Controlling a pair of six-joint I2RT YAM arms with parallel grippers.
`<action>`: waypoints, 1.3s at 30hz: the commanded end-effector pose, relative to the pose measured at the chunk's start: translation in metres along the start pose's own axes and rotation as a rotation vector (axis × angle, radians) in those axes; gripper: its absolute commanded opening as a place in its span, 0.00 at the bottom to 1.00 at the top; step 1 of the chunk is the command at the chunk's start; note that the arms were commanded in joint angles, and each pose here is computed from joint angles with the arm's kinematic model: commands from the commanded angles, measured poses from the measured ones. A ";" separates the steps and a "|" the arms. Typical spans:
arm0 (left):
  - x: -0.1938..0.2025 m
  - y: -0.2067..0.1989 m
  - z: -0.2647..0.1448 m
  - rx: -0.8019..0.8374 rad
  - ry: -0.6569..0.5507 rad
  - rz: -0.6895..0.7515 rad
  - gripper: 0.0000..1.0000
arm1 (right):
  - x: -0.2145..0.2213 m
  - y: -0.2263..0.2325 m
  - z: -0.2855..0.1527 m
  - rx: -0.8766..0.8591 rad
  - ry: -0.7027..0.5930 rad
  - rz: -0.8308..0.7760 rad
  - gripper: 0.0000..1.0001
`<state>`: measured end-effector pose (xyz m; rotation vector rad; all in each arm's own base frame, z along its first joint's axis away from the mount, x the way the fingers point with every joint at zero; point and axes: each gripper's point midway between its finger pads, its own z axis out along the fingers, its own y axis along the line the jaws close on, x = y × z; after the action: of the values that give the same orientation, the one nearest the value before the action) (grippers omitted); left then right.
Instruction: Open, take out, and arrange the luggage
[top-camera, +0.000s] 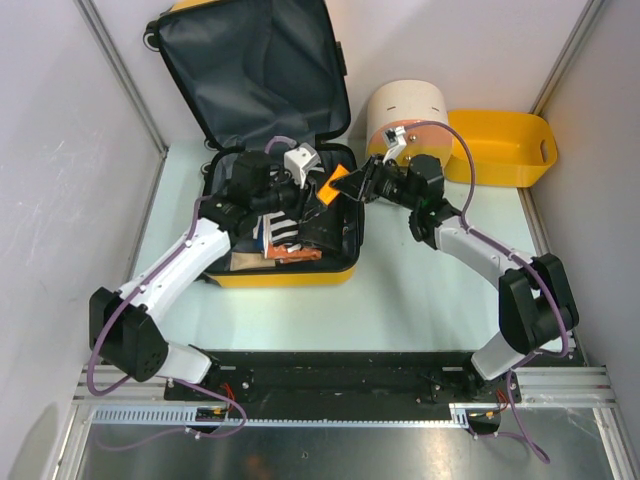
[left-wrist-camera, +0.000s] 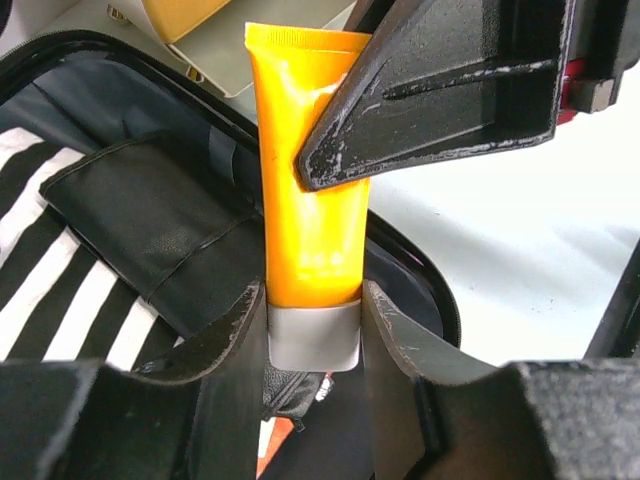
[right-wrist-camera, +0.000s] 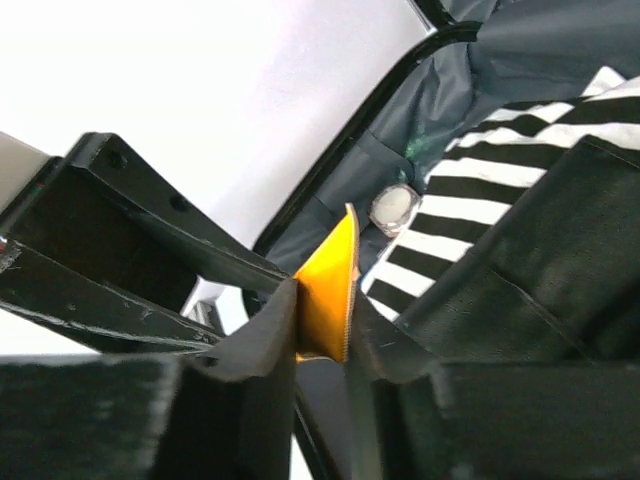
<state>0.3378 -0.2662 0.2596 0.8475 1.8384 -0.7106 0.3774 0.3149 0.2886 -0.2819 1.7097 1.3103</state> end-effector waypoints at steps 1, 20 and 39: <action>-0.024 -0.008 -0.006 0.015 -0.077 0.077 0.16 | -0.035 0.005 -0.001 -0.023 -0.080 -0.028 0.12; -0.015 0.074 -0.029 -0.190 -0.065 -0.068 0.89 | -0.110 -0.230 -0.122 0.760 -0.437 0.212 0.10; -0.010 0.091 -0.033 -0.235 -0.027 -0.066 0.89 | -0.092 -0.255 -0.098 0.727 -0.400 0.445 0.78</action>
<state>0.3871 -0.1941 0.2512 0.6144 1.9444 -0.5613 0.5418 0.0808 0.1442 0.9434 1.8598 0.7541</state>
